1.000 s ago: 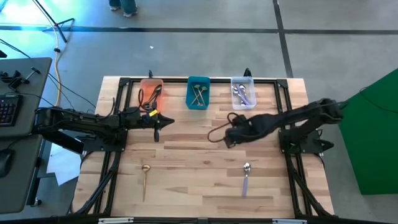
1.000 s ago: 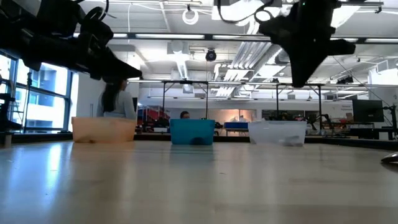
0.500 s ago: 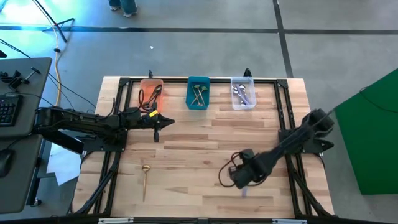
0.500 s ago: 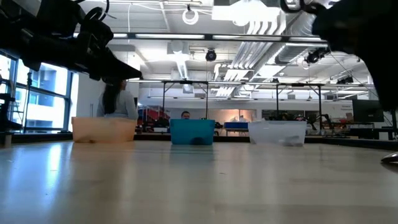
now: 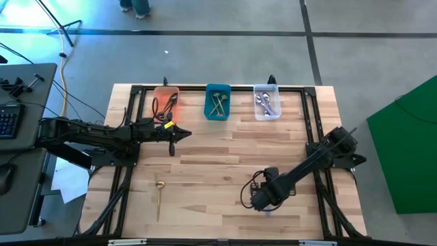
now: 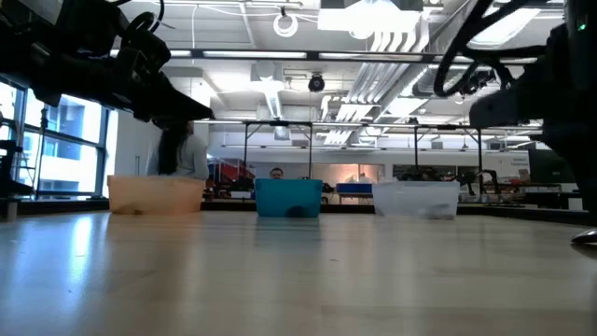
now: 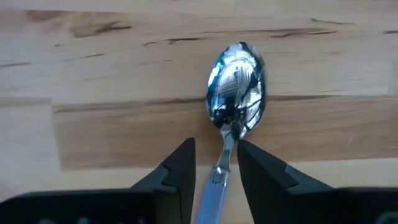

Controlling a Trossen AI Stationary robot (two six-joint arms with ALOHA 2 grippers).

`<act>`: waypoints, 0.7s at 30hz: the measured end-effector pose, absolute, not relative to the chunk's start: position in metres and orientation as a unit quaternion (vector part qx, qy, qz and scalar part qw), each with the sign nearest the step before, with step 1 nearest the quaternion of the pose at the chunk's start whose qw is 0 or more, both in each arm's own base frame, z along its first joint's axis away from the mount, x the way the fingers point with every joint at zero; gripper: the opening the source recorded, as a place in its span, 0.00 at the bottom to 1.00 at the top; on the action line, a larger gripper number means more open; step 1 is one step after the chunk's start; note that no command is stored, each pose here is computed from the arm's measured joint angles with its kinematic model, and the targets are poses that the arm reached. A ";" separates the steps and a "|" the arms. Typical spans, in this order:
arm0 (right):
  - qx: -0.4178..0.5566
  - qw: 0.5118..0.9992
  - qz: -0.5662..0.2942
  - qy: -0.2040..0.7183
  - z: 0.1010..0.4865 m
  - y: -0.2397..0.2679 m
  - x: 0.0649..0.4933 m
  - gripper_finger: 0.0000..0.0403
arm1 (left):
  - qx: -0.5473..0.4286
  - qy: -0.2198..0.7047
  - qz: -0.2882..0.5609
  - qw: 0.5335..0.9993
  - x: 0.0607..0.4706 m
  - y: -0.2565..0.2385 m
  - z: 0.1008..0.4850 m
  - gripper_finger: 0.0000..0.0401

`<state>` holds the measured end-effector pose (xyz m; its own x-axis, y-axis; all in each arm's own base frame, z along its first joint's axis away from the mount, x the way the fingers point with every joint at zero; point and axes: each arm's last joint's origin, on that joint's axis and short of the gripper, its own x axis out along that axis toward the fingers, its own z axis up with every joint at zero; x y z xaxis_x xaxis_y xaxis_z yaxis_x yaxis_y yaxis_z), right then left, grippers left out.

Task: Sort silverware by color (type)
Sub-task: Put the purple spoon into the transparent bin

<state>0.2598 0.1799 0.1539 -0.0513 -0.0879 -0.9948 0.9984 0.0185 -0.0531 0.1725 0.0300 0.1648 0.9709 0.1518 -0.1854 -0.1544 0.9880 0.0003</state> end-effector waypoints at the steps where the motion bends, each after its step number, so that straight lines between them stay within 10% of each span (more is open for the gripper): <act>1: 0.458 0.511 -0.534 0.494 0.151 0.180 0.260 0.25 | -0.007 0.093 0.077 0.993 0.172 0.030 0.165 0.02; 21: 0.411 0.552 -0.540 0.484 0.137 0.175 0.266 0.04 | -0.017 0.096 0.079 0.992 0.172 0.030 0.164 0.02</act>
